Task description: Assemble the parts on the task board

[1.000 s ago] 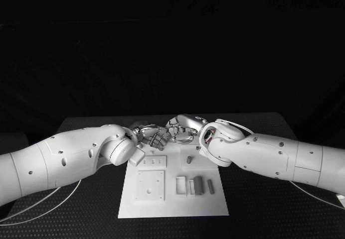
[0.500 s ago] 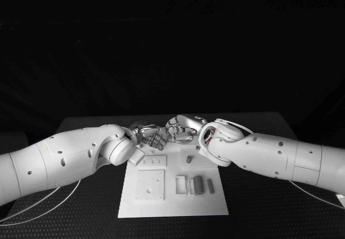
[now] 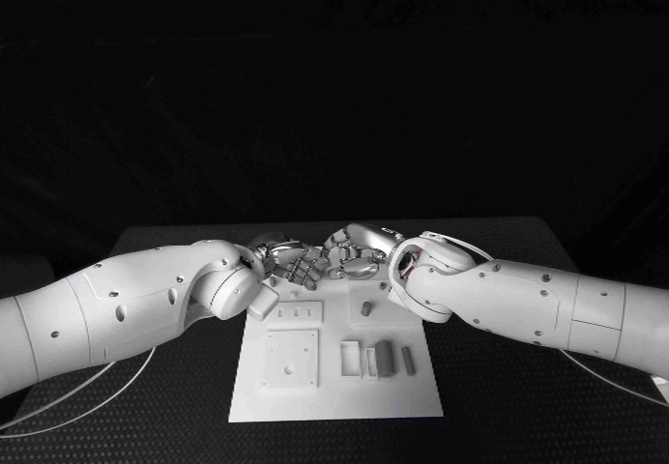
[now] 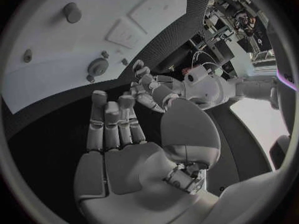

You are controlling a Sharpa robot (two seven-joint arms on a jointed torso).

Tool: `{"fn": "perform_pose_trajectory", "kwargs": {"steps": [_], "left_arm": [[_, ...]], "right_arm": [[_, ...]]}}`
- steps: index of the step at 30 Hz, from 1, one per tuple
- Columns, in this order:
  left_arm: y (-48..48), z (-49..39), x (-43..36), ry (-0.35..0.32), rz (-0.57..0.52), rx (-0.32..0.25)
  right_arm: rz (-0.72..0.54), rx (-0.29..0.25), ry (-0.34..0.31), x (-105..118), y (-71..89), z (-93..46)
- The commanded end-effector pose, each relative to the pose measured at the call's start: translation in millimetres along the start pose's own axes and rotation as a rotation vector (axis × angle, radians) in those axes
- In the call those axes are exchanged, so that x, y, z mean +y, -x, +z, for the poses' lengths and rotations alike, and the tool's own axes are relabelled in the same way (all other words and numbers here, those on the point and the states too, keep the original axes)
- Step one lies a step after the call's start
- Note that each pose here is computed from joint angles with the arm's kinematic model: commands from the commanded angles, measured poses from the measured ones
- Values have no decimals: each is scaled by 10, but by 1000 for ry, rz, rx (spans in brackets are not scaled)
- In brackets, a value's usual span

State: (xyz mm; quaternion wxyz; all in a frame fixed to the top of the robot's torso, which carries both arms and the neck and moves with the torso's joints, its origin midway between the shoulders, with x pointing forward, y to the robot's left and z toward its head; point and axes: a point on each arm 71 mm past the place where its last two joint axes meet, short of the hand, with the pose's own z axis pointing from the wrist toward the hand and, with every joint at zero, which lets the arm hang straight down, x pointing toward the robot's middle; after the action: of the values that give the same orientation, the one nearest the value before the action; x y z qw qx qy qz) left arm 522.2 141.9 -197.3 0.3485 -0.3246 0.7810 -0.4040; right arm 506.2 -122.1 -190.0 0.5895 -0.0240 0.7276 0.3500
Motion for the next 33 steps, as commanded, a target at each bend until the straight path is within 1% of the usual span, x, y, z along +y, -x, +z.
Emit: {"fn": "perform_pose_trajectory", "kwargs": {"steps": [1,3,5,9,14,17,19,20,21,23,26,31,33], "left_arm": [[11,-2,-11,-13,2,2],[26,-5,-7,-13,8,-7],[42,-6,8,-5,15,0],[83,1,51,28,44,21],[148,11,116,81,128,42],[182,26,147,111,186,45],[189,35,201,148,235,58],[189,40,276,188,274,72],[189,51,293,212,293,77],[205,76,325,249,333,68],[230,107,359,295,358,46],[249,142,365,329,409,15],[238,150,363,337,444,20]], "right_arm": [[99,-35,10,-71,57,-21],[147,-48,-8,-138,86,-30],[197,-61,-16,-215,122,-43],[277,-114,-34,-373,216,-93],[364,-194,-93,-633,372,-147],[399,-225,-113,-736,459,-152],[419,-246,-130,-801,529,-149],[427,-262,-137,-844,593,-143],[426,-272,-139,-863,638,-133],[434,-293,-144,-895,729,-113],[440,-315,-139,-901,843,-89],[436,-338,-123,-871,991,-62],[435,-341,-116,-848,1031,-53]]}}
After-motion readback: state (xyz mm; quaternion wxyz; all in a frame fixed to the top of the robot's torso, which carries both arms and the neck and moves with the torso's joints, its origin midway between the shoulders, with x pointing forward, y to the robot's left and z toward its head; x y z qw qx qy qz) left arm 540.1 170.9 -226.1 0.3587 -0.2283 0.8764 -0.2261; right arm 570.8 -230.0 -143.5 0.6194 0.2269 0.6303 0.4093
